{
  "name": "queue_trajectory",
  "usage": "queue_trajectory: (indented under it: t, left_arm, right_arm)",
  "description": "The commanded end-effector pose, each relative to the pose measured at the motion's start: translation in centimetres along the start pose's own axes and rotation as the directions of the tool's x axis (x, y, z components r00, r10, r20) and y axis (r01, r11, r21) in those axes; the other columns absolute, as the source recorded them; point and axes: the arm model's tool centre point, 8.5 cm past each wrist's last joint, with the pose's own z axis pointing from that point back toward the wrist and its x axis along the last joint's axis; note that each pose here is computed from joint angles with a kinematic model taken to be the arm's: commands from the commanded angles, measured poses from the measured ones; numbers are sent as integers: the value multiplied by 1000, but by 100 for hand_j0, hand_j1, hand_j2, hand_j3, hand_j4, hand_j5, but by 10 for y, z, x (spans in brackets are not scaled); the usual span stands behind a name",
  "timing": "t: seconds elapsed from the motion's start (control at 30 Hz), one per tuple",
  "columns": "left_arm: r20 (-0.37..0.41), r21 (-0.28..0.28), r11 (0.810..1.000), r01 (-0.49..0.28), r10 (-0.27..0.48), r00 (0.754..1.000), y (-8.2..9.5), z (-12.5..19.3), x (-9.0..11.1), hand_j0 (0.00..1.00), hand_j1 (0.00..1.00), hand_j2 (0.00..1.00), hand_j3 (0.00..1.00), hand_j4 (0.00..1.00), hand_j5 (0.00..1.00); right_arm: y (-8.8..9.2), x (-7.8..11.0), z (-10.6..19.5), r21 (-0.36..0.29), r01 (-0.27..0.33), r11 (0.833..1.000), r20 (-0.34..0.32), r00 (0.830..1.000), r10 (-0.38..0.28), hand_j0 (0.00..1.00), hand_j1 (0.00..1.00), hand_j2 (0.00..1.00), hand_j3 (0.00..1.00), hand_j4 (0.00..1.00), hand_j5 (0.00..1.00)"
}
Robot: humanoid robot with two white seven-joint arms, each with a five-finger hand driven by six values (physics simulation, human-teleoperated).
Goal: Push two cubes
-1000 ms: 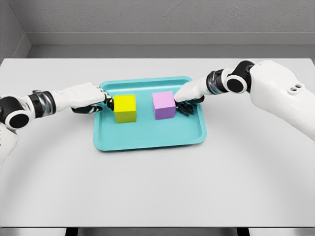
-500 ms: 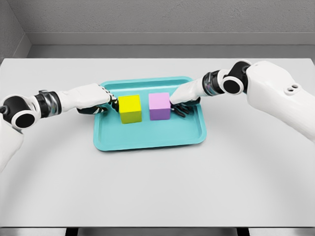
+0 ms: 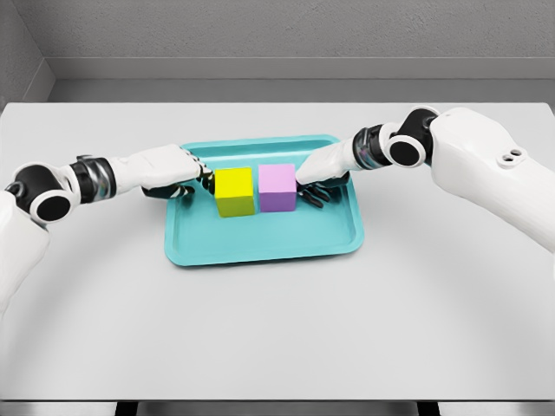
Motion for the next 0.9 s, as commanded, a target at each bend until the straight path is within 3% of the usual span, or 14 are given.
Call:
queue_trajectory:
  t: [0.0,0.37,0.57,0.73,0.87]
  left_arm:
    - [-4,1,1000,-9,9,1000,0,-1,-2,54,54,54,54,54,54]
    - [11,2,1000,-2,2,1000,1,-14,7,54,54,54,54,54,54]
    - [-3,-4,1000,1,-1,1000,0,-8,2,54,54,54,54,54,54]
    - [-16,-4,1000,0,0,1000,0,0,-4,67,67,67,67,67,67]
    - [-25,-6,1000,7,-8,1000,2,5,-7,67,67,67,67,67,67]
  right_arm:
    - [-1,1,0,-3,1,1000,3,1000,0,15,15,15,15,15,15]
    - [-2,3,0,-5,-5,1000,9,1000,5,15,15,15,15,15,15]
    - [0,1,1,-4,-2,1000,4,1000,2,15,15,15,15,15,15]
    - [3,-4,4,-1,7,1000,-6,1000,-7,15,15,15,15,15,15]
    - [5,-7,6,1,12,1000,-13,1000,-12,15,15,15,15,15,15]
